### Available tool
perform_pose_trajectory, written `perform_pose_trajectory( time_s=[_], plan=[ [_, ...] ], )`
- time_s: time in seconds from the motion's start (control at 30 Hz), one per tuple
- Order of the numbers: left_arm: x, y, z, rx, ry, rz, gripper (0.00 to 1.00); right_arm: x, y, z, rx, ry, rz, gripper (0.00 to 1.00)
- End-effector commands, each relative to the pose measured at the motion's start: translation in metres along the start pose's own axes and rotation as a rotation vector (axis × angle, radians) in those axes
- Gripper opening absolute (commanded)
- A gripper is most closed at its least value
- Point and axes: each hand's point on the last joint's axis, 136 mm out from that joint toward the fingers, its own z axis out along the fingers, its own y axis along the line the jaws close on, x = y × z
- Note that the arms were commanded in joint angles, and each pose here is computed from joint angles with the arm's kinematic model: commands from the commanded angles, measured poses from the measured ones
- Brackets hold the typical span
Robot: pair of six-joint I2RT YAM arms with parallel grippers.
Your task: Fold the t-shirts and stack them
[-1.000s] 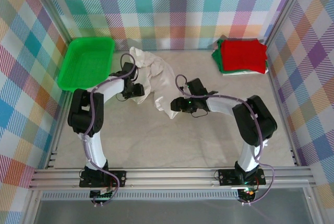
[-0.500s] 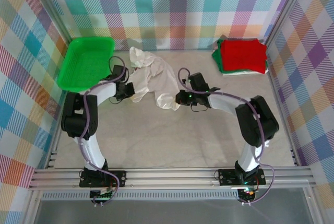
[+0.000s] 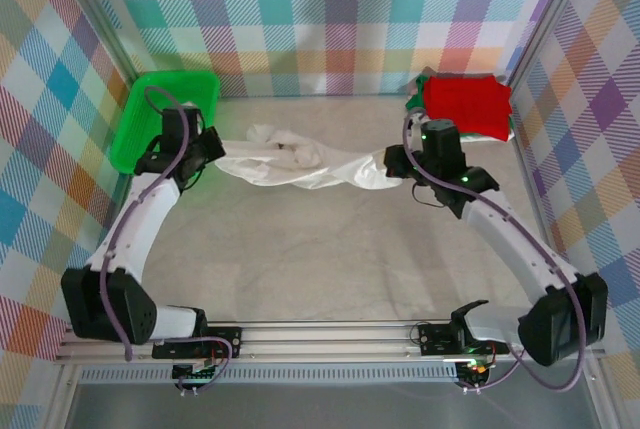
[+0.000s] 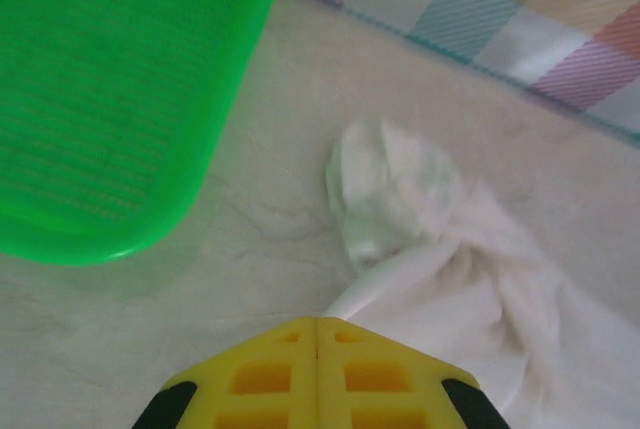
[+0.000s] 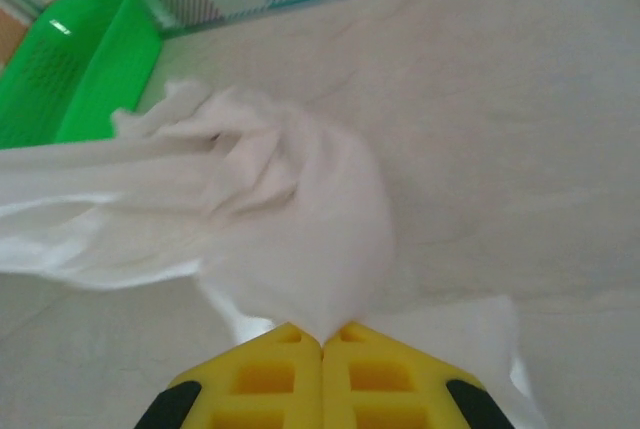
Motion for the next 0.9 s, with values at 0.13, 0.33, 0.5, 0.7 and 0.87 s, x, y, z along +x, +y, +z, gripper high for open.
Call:
perform_pose_trajectory(
  time_s=[0.13, 0.33, 0.5, 0.7, 0.87],
  plan=[
    [-0.066, -0.008, -0.108, 0.040, -0.216, 0.043, 0.00, -0.047, 0.008, -0.073, 0.060, -0.168, -0.199, 0.00],
    [-0.093, -0.018, -0.184, 0.121, -0.346, 0.022, 0.00, -0.063, 0.014, -0.121, 0.067, -0.271, -0.217, 0.02],
    [-0.118, -0.021, -0.225, 0.127, -0.426, 0.029, 0.00, -0.070, 0.021, -0.144, 0.049, -0.307, -0.219, 0.00],
    [-0.126, -0.025, -0.217, 0.128, -0.430, 0.019, 0.00, -0.058, 0.004, -0.129, 0.115, -0.259, -0.172, 0.00],
    [-0.114, -0.020, -0.176, 0.073, -0.343, 0.016, 0.00, -0.051, -0.015, -0.114, 0.195, -0.196, -0.135, 0.07]
  ],
)
